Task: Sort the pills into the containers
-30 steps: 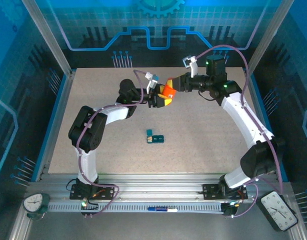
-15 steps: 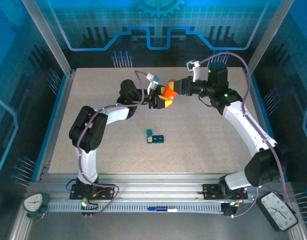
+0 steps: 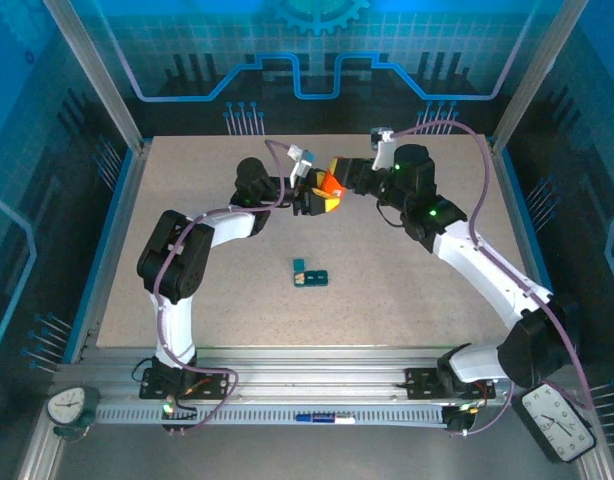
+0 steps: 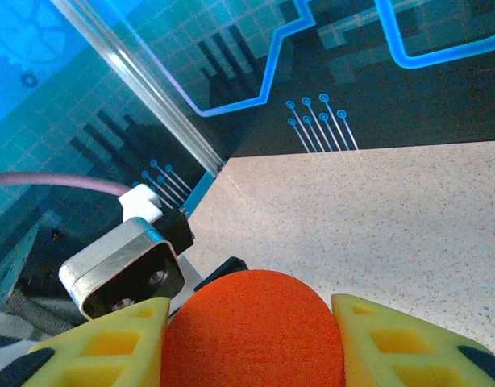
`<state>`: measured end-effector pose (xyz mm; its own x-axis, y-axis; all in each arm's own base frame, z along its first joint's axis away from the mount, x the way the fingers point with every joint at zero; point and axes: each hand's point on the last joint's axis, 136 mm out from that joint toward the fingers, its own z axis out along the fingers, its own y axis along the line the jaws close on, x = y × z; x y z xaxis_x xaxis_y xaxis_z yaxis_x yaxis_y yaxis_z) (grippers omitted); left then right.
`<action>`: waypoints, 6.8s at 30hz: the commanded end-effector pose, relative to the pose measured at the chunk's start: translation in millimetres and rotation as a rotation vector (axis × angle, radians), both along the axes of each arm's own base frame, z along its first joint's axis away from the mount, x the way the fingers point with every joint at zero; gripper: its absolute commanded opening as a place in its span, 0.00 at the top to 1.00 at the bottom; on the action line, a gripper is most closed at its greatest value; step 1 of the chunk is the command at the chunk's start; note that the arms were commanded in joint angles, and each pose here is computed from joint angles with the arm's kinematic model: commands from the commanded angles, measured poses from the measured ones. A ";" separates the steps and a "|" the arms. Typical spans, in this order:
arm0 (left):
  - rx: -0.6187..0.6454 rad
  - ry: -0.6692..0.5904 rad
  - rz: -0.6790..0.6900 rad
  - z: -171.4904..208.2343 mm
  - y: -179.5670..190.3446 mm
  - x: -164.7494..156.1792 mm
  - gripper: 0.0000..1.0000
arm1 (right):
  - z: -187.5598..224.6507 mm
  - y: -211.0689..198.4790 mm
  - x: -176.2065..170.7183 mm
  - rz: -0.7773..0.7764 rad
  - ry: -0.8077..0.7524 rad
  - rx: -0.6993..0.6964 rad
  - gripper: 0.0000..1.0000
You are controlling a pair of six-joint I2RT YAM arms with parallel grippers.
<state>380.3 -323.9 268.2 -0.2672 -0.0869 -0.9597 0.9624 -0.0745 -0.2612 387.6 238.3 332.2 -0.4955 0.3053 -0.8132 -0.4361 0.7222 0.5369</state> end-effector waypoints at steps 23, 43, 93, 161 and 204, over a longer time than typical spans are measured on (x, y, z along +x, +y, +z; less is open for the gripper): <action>-0.066 -0.123 0.061 27.0 -4.7 0.6 1.00 | -15.9 41.4 -30.3 0.297 0.016 -0.123 0.85; -0.059 -0.120 0.041 27.3 -5.0 -2.3 1.00 | -4.1 7.9 -24.0 0.428 -0.049 -0.127 0.78; -0.050 -0.103 0.034 20.1 -6.3 -1.5 1.00 | 20.7 19.4 -15.4 0.420 -0.078 -0.139 0.37; -0.059 -0.116 0.027 26.9 -6.6 -4.5 1.00 | -10.6 8.3 0.8 0.404 0.011 0.001 0.84; -0.052 -0.124 0.043 25.8 -6.6 -1.4 1.00 | -37.6 16.6 -19.4 0.373 0.078 -0.085 0.69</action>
<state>378.3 -331.2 262.8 -0.2744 -0.0800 -0.9583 0.9606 -0.0695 -0.2693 385.5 245.1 320.0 -0.5267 0.0814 -0.8462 -0.6715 0.5705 0.4728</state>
